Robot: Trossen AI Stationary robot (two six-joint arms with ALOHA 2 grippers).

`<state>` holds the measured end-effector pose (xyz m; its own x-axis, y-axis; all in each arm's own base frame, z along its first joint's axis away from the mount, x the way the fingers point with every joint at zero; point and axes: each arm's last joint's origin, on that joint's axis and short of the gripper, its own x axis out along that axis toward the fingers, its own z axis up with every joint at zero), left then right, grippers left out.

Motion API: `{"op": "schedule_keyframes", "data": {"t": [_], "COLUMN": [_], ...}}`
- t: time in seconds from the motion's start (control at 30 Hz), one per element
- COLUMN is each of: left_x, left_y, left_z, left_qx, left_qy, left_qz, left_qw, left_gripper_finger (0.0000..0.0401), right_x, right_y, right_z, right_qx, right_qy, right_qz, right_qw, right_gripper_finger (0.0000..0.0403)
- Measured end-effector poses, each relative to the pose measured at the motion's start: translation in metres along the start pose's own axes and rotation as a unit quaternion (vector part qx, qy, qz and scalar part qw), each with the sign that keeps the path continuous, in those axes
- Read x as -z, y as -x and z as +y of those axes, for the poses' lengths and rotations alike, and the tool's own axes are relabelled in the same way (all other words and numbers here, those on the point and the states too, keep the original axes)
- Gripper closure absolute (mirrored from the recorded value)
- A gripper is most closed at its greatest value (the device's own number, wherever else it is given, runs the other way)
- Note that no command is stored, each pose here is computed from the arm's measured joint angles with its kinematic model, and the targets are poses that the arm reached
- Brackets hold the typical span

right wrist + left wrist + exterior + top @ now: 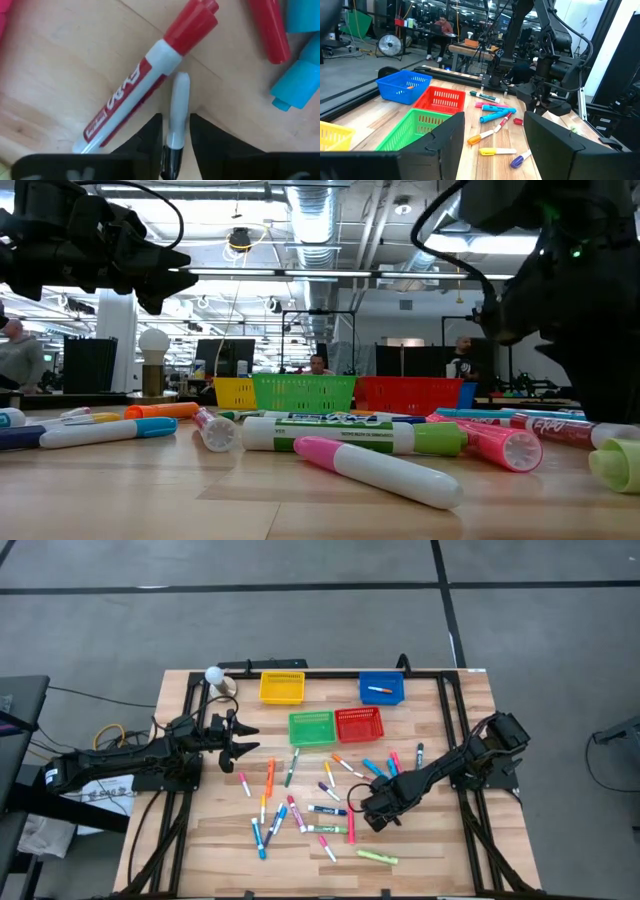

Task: Pick & Place Markers
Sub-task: Put the black highlighter pen into the blue bin

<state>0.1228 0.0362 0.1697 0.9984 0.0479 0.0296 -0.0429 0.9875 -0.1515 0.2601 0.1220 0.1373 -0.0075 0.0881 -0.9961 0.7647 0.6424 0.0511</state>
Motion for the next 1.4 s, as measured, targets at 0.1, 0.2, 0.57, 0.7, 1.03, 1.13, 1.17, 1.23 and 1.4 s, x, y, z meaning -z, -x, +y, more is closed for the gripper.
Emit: {"op": "schedule_keyframes", "data": {"t": [0.1, 0.2, 0.57, 0.7, 1.03, 1.13, 1.17, 1.23, 1.4], "left_x": [0.0, 0.0, 0.0, 0.0, 0.0, 0.0, 0.0, 0.0, 0.0], "left_y": [0.0, 0.0, 0.0, 0.0, 0.0, 0.0, 0.0, 0.0, 0.0], "left_z": [0.0, 0.0, 0.0, 0.0, 0.0, 0.0, 0.0, 0.0, 0.0], "left_qx": [0.0, 0.0, 0.0, 0.0, 0.0, 0.0, 0.0, 0.0, 0.0], "left_qy": [0.0, 0.0, 0.0, 0.0, 0.0, 0.0, 0.0, 0.0, 0.0], "left_qz": [0.0, 0.0, 0.0, 0.0, 0.0, 0.0, 0.0, 0.0, 0.0], "left_qw": [1.0, 1.0, 1.0, 1.0, 1.0, 1.0, 1.0, 1.0, 1.0], "left_gripper_finger": [0.0197, 0.0197, 0.0197, 0.0197, 0.0197, 0.0197, 0.0197, 0.0197, 0.0197], "right_x": [0.0, -0.001, -0.001, -0.001, -0.002, -0.002, -0.003, -0.005, -0.013], "right_y": [-0.005, -0.012, -0.004, 0.0, 0.014, 0.026, 0.031, 0.042, 0.073], "right_z": [0.002, 0.002, 0.005, 0.007, 0.018, 0.022, 0.024, 0.027, 0.031], "right_qx": [0.005, 0.015, 0.011, 0.01, -0.005, -0.001, 0.001, 0.004, 0.017], "right_qy": [-0.001, -0.005, -0.006, -0.006, 0.0, 0.012, 0.017, 0.029, 0.054], "right_qz": [0.01, 0.024, 0.014, 0.014, 0.026, 0.027, 0.028, 0.029, 0.031], "right_qw": [1.0, 1.0, 1.0, 1.0, 1.0, 1.0, 0.999, 0.999, 0.998], "right_gripper_finger": [0.0292, 0.0291, 0.0362, 0.0375, 0.0361, 0.0366, 0.0367, 0.0367, 0.0362]}}
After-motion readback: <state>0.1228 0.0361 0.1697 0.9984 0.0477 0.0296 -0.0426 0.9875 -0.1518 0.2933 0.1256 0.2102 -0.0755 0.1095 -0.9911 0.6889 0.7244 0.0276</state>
